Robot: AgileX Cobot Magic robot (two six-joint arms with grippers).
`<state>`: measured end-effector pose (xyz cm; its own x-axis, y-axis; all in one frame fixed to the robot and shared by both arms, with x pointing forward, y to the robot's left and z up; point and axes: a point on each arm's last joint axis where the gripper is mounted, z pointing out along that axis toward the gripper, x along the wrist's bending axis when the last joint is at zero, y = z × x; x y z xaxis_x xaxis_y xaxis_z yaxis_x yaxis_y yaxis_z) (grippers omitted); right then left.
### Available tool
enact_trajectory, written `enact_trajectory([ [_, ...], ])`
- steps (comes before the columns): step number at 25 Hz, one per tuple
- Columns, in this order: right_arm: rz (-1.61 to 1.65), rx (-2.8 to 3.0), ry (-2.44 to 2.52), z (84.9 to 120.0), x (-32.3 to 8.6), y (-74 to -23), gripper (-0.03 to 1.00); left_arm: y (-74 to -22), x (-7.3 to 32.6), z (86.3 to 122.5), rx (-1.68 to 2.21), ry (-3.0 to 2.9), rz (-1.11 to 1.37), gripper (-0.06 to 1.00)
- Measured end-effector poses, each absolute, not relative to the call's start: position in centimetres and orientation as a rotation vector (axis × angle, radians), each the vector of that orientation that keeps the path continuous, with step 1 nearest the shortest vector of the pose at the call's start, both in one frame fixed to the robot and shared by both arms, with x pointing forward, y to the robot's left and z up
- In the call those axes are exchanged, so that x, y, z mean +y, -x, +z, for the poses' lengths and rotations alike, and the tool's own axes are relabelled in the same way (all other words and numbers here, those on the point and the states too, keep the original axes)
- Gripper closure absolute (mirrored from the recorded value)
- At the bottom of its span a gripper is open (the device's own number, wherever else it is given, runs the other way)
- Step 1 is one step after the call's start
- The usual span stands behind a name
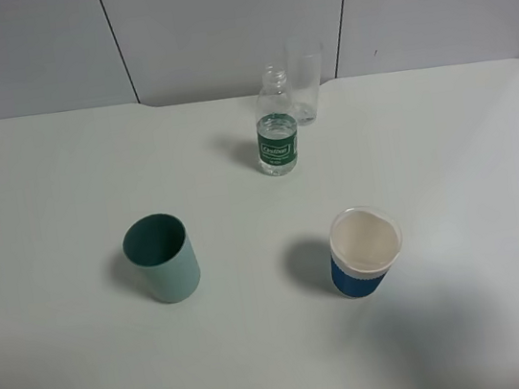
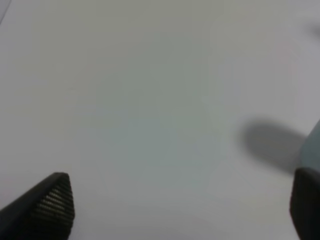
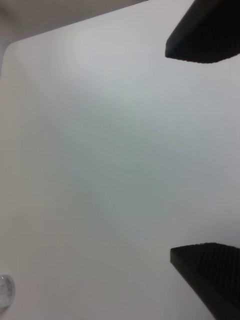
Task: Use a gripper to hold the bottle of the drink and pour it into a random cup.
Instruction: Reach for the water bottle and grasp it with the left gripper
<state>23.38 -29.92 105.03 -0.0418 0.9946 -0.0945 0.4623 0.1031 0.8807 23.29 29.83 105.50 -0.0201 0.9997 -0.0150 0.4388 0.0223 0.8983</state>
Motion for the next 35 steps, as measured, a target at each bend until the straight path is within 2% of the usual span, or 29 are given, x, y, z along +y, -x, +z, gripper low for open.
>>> enact_trajectory([
  [35,0.877,1.615,-1.462,105.03,-29.92,-23.38,0.23,-23.29,29.83,105.5,1.558,-1.512,0.956,0.09],
])
